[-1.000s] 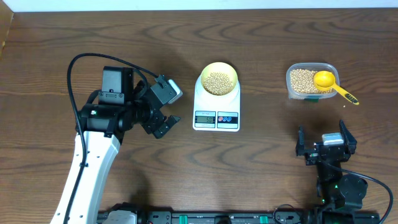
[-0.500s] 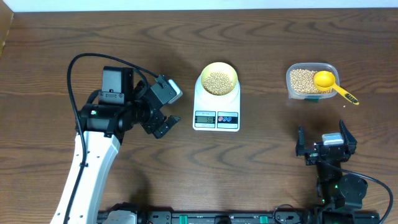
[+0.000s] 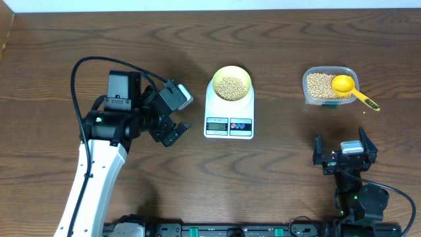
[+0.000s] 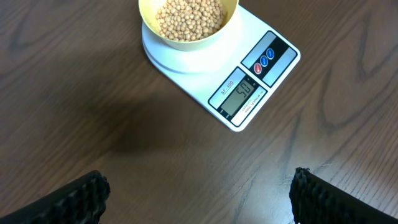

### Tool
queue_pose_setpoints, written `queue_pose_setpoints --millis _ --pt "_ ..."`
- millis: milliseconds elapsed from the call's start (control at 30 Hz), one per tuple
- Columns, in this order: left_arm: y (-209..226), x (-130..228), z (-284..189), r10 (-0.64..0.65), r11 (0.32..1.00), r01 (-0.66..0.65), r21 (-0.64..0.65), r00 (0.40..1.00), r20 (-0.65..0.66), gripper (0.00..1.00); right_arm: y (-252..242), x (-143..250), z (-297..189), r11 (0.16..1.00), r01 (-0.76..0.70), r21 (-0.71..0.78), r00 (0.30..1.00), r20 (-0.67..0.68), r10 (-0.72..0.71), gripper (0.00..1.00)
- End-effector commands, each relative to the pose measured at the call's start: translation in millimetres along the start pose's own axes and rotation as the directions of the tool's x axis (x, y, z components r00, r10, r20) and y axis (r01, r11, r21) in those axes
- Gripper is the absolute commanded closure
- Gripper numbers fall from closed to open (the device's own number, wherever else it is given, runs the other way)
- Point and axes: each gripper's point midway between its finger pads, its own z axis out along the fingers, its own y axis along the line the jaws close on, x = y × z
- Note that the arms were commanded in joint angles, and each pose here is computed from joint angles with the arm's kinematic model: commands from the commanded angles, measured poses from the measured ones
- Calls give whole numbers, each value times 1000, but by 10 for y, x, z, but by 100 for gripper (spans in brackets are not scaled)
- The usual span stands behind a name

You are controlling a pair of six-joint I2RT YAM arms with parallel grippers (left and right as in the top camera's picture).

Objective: Scoop item into bowl and weigh 50g on scale

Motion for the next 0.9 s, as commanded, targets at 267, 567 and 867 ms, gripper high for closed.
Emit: queue_pose_setpoints --millis 267,567,867 --pt "-193 100 -173 108 987 -91 -131 985 134 5 28 -4 -3 1000 -13 -14 1000 4 13 1" --pt "-281 136 -308 261 929 -161 -333 923 282 5 28 -4 -3 1000 -13 -14 1000 4 13 1" --pt "-393 331 -239 352 876 -167 -453 863 362 5 27 -3 -2 1000 -13 -13 1000 3 13 1"
